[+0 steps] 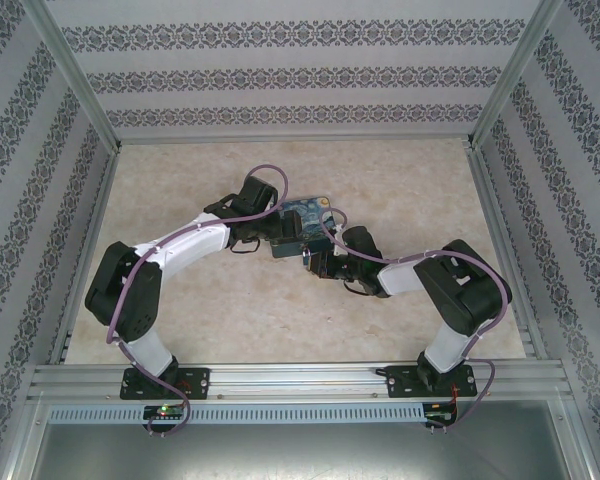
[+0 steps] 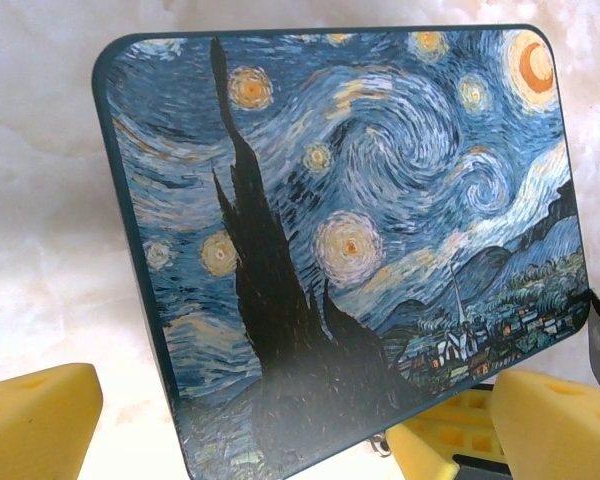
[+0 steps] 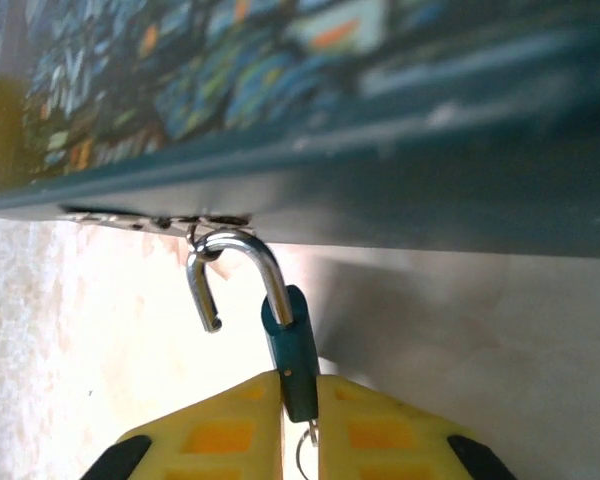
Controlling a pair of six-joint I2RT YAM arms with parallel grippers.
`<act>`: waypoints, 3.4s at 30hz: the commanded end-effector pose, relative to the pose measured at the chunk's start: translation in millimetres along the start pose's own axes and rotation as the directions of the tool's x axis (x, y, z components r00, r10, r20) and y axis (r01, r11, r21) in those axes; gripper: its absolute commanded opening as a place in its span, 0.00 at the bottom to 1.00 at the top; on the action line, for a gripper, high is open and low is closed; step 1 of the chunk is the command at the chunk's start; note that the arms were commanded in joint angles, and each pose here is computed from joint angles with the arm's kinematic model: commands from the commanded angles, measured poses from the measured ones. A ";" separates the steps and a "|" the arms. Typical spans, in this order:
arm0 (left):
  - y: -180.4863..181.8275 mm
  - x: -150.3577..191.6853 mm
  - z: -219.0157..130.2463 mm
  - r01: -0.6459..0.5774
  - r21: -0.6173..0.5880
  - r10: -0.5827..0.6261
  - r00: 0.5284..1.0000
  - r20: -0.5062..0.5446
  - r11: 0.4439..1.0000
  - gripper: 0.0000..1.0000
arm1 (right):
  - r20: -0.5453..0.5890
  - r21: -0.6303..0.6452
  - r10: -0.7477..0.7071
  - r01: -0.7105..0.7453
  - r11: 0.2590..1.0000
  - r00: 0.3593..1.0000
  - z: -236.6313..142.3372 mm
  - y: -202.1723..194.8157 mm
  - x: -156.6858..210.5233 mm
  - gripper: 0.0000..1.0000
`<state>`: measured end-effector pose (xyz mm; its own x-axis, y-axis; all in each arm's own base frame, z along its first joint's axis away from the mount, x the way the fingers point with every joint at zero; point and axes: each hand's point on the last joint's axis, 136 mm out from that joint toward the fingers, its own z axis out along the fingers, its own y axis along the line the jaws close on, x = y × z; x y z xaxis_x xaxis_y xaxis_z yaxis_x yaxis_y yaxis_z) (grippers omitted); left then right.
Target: Unlock a padlock with a key
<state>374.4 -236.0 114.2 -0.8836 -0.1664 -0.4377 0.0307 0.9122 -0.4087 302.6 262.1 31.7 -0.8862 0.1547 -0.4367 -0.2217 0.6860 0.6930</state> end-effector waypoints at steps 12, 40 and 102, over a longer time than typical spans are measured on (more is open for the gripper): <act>17.7 -7.8 -10.5 -0.073 -0.097 0.076 0.997 0.029 0.993 1.00 | 0.026 0.008 0.061 -0.061 0.998 0.998 -6.4 -1.7 4.2 0.01; 38.6 19.8 8.0 -0.268 -0.305 0.263 0.963 -0.059 0.914 1.00 | 0.142 -0.034 0.310 -0.308 0.951 0.940 -26.7 -0.4 -6.9 0.00; 49.9 33.1 14.9 -0.247 -0.392 0.242 0.968 -0.062 0.886 1.00 | 0.246 -0.016 0.418 -0.428 0.904 0.874 23.5 -12.3 17.2 0.30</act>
<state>371.8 -210.6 93.4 -0.8234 0.0526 -0.5650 0.0495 0.9986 0.0208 309.4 275.8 33.4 -0.7546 0.6020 -0.2611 0.0888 0.4879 0.8684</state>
